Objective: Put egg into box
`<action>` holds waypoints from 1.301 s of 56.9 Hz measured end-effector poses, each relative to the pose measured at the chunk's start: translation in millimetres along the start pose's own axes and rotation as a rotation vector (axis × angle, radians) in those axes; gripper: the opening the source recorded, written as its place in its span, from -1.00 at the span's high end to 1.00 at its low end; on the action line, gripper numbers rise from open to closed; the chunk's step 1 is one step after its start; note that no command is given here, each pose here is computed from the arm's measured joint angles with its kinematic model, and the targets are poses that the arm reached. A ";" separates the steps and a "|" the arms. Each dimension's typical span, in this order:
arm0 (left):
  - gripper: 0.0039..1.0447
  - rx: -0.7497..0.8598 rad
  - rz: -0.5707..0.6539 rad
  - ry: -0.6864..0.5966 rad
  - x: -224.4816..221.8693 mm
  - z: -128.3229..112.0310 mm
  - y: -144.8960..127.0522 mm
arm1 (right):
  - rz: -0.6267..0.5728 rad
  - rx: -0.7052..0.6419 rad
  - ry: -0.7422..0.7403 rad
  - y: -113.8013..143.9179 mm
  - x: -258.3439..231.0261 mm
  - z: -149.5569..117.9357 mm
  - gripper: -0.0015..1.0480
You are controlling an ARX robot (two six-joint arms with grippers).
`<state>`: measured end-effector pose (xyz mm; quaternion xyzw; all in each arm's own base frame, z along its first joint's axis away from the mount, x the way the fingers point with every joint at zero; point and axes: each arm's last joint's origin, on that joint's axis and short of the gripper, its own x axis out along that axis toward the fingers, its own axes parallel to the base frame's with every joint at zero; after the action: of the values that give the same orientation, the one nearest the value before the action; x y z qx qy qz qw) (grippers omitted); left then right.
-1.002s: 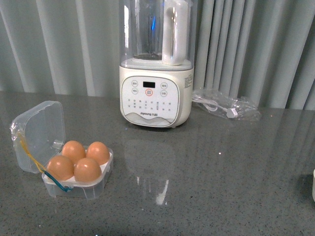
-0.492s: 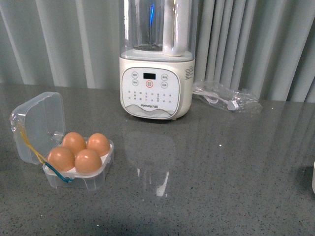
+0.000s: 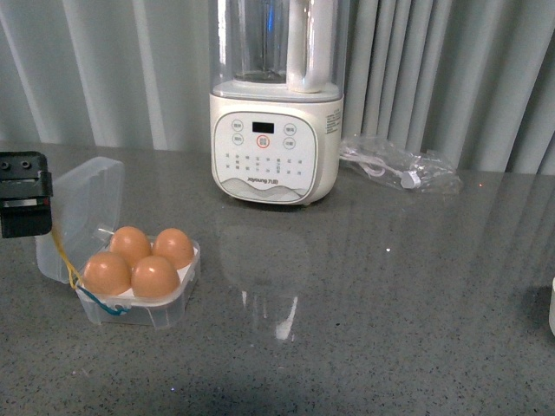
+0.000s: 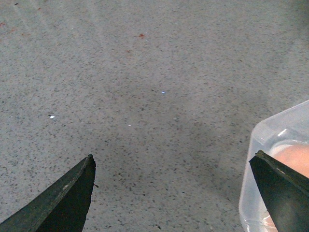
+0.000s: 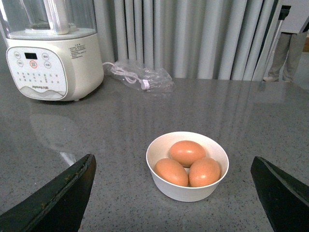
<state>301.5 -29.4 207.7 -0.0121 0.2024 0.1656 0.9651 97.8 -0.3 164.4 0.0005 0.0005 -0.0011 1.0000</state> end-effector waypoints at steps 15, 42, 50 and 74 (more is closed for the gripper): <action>-0.87 -0.031 -0.132 0.055 -18.0 -4.8 -28.0 | 0.000 0.000 0.000 0.0 0.0 0.0 -0.86; -0.87 -0.008 -0.197 -0.111 -84.4 44.5 -12.7 | 0.000 0.000 0.000 0.0 0.0 0.0 -0.86; -0.87 0.036 -0.179 -0.177 -122.8 44.4 7.9 | 0.000 0.000 0.000 0.0 0.0 0.0 -0.86; -0.87 0.148 -0.061 -0.296 -212.6 27.4 68.3 | 0.000 0.000 0.000 0.0 0.0 0.0 -0.86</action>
<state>106.5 -29.3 319.7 0.0776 0.0695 0.1210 0.9872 97.8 -0.3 164.4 0.0003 0.0005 -0.0011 1.0000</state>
